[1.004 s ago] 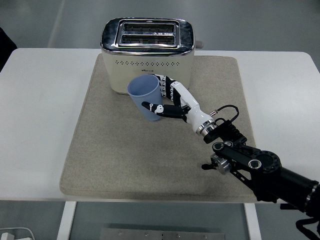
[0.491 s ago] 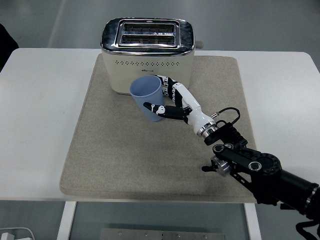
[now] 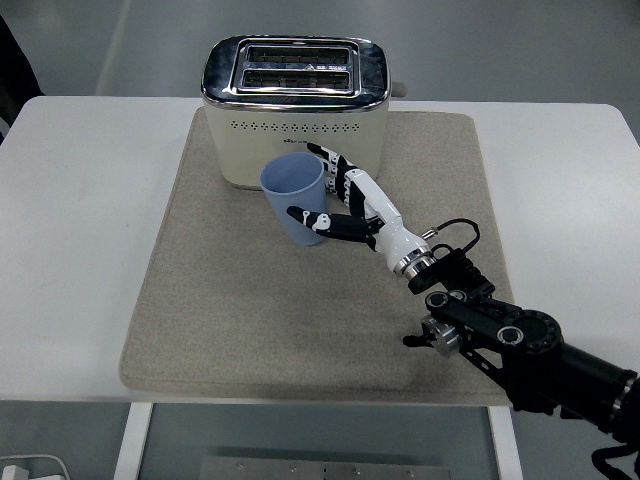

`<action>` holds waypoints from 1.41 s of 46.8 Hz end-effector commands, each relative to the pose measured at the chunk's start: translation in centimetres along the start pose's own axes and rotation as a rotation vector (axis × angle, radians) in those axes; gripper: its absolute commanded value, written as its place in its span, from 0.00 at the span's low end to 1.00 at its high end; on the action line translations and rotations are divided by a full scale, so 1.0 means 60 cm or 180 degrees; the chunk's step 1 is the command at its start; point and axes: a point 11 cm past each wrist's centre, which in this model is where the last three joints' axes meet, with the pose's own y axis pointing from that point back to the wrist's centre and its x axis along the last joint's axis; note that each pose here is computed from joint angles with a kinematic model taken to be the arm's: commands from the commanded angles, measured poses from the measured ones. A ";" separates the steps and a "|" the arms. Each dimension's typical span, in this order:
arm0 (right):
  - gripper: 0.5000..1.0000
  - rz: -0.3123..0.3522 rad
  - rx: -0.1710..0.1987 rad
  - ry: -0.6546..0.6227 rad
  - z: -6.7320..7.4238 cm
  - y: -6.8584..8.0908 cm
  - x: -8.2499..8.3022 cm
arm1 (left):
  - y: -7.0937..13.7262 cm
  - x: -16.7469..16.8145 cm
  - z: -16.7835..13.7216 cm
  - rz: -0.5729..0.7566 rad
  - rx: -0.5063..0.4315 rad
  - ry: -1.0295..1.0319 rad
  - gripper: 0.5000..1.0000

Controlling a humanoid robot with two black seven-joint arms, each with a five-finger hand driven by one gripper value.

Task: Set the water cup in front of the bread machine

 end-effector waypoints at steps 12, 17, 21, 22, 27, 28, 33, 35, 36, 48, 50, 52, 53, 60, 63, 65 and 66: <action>0.85 0.0004 0.0021 -0.0020 -0.004 -0.002 0.001 | 0.000 0.000 0.000 0.0000 0.0000 0.0000 1.00; 0.85 0.0008 0.0023 -0.0022 -0.005 -0.003 0.001 | 0.000 0.000 0.000 0.0000 0.0000 0.0000 1.00; 0.85 -0.0001 0.0034 -0.0022 -0.007 -0.004 0.001 | 0.000 0.000 0.000 0.0000 0.0000 0.0000 1.00; 0.85 -0.0004 0.0037 -0.0024 -0.008 -0.004 0.000 | 0.000 0.000 0.000 0.0000 0.0000 0.0000 1.00; 0.85 -0.0034 0.0076 -0.0053 -0.016 -0.007 -0.005 | 0.000 0.000 0.000 0.0000 0.0000 0.0000 1.00; 0.85 -0.0039 0.0082 -0.0058 -0.017 -0.007 -0.007 | 0.000 0.000 0.000 0.0000 0.0000 0.0000 1.00; 0.85 -0.0061 0.0113 -0.0086 -0.023 -0.009 -0.011 | 0.000 0.000 0.000 0.0000 0.0000 0.0000 1.00; 0.85 -0.0074 0.0117 -0.0099 -0.025 -0.009 -0.014 | 0.000 0.000 0.000 0.0000 0.0000 0.0000 1.00; 0.85 -0.0080 0.0123 -0.0104 -0.026 -0.009 -0.015 | 0.000 0.000 0.000 0.0000 0.0000 0.0000 1.00; 0.85 -0.0104 0.0144 -0.0120 -0.031 -0.011 -0.018 | 0.000 0.000 0.000 0.0000 0.0000 -0.0005 1.00; 0.85 -0.0102 0.0145 -0.0115 -0.031 -0.012 -0.017 | 0.000 0.000 0.000 0.0000 0.0000 -0.0005 1.00; 0.85 -0.0106 0.0140 -0.0117 -0.031 -0.012 -0.017 | 0.000 0.000 0.000 0.0000 0.0000 0.0000 1.00; 0.85 -0.0106 0.0140 -0.0117 -0.031 -0.012 -0.017 | 0.000 0.000 0.000 0.0000 0.0000 0.0000 1.00; 0.85 -0.0127 0.0170 -0.0093 -0.039 -0.019 -0.015 | 0.000 0.000 -0.002 0.0000 0.0005 0.0002 1.00; 0.85 -0.0129 0.0174 -0.0087 -0.041 -0.021 -0.014 | 0.000 0.000 -0.002 0.0000 0.0005 0.0002 1.00; 0.85 -0.0143 0.0185 -0.0091 -0.044 -0.023 -0.014 | 0.000 0.000 -0.002 0.0000 0.0005 0.0002 1.00; 0.85 -0.0152 0.0189 -0.0085 -0.046 -0.024 -0.013 | 0.000 0.000 -0.002 0.0000 0.0005 0.0002 1.00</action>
